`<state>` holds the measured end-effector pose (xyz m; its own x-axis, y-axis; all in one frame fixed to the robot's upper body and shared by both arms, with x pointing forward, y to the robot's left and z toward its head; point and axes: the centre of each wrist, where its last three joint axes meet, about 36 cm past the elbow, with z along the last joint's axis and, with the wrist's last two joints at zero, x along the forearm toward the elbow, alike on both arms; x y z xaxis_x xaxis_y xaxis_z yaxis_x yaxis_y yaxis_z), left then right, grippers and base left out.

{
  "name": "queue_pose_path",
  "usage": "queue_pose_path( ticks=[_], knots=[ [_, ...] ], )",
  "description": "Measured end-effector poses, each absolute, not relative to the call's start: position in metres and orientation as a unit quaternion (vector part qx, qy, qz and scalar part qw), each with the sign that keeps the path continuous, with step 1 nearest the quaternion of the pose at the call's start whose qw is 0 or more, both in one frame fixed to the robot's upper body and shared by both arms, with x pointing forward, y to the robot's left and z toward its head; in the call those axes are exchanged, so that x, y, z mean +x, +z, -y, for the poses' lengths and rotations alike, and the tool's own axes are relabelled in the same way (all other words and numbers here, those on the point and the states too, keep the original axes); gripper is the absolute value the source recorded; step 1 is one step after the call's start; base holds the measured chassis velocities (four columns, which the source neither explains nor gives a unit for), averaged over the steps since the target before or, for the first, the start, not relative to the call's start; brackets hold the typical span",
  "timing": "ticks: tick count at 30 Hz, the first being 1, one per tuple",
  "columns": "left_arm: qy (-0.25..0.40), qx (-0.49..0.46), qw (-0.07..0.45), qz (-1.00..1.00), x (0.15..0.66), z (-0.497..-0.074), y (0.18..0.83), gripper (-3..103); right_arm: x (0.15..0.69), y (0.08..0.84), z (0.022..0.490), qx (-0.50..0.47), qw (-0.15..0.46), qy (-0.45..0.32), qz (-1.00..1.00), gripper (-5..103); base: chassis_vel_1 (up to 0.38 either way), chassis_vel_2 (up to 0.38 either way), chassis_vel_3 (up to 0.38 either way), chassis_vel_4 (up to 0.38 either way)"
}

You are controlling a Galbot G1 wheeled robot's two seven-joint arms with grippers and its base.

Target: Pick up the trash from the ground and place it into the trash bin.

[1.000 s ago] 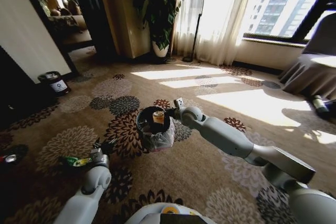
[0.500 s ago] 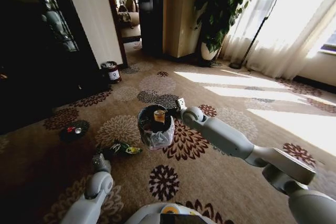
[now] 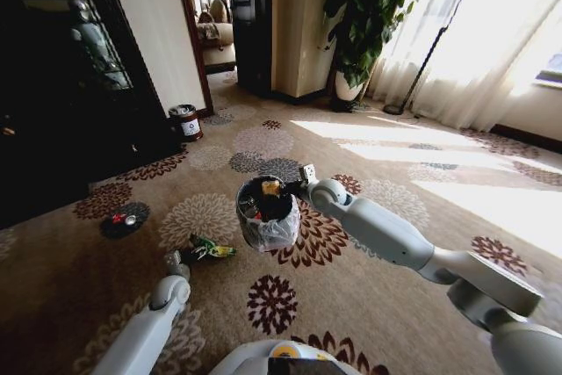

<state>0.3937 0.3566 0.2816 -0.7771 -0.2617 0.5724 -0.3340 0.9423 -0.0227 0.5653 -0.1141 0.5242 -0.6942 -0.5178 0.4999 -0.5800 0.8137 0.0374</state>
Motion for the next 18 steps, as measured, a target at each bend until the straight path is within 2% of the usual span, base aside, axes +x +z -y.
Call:
queue_pose_path(
  ticks=[7, 11, 15, 18],
  knots=[
    [0.049, 0.167, 0.302, 0.937, 0.410, -0.389, 0.262, 100, 0.563, 0.526, 0.121, 0.298, 0.253, 0.062, 0.919, 2, 0.000, 0.000, 0.000, 0.000],
    [0.052, 0.146, 0.285, 0.946, 0.434, -0.415, 0.257, 100, 0.559, 0.521, 0.124, 0.304, 0.259, 0.068, 0.914, 2, 0.000, 0.000, 0.000, 0.000],
    [0.060, 0.140, 0.282, 0.947, 0.442, -0.413, 0.261, 100, 0.557, 0.519, 0.123, 0.307, 0.262, 0.068, 0.913, 2, 0.000, 0.000, 0.000, 0.000],
    [0.078, 0.147, 0.289, 0.943, 0.459, -0.384, 0.269, 100, 0.557, 0.518, 0.119, 0.310, 0.263, 0.069, 0.911, 2, 0.000, 0.000, 0.000, 0.000]
  ],
)
